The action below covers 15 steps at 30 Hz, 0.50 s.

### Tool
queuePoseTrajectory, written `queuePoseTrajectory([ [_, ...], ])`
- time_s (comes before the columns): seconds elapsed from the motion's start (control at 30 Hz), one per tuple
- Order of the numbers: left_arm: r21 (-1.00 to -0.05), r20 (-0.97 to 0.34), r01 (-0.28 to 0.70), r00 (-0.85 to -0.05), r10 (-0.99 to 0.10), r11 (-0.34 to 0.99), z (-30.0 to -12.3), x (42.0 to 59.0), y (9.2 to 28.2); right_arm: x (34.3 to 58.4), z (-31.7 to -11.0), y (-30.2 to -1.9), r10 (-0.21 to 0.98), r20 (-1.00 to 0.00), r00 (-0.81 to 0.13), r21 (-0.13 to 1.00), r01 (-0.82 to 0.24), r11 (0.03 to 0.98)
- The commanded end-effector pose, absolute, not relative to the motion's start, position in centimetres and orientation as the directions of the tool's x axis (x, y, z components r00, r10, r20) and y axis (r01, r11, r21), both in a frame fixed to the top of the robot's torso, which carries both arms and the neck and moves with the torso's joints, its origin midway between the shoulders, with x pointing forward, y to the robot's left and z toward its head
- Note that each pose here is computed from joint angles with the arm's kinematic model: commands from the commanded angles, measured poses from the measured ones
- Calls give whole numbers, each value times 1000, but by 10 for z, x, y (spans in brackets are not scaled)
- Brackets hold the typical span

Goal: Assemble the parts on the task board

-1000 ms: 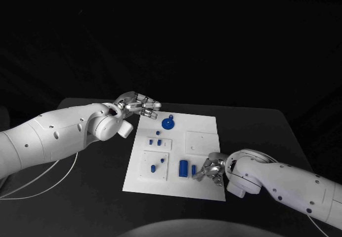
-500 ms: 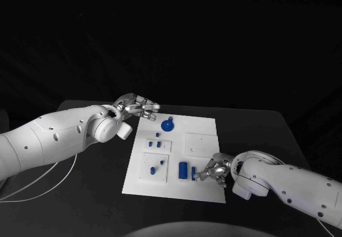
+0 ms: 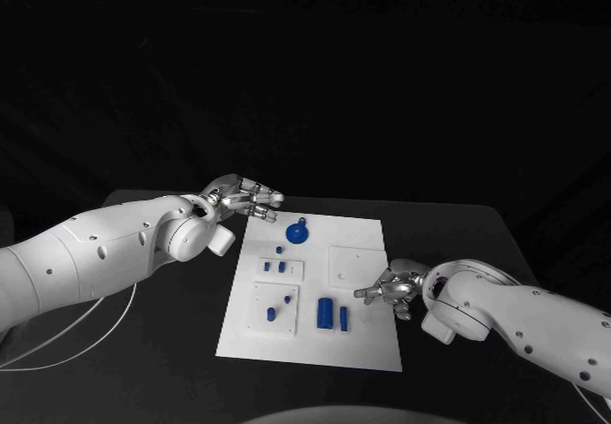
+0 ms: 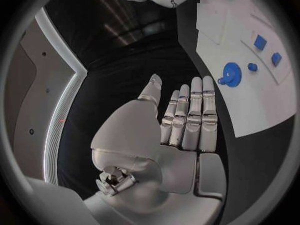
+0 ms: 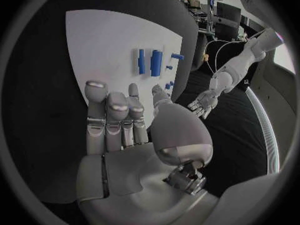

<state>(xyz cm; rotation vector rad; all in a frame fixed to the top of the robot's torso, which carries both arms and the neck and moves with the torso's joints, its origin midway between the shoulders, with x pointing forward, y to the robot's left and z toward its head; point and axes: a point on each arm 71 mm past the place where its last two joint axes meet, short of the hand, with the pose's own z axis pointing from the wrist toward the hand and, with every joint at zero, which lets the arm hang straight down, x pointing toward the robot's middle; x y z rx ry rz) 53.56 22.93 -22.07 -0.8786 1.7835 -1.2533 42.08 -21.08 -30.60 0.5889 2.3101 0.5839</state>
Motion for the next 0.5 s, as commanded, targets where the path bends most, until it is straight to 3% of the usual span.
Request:
queuePoseTrajectory([
  [0.03,-960,-195,-90,-464,-864,265,-220,536,227,424,-306,-208,567,-508,-648,563,249,788],
  [0.5,-960,-192,-91,-468,-863,263,-221,536,226,423,-318,-187,505,-525,-685,507,225,832],
])
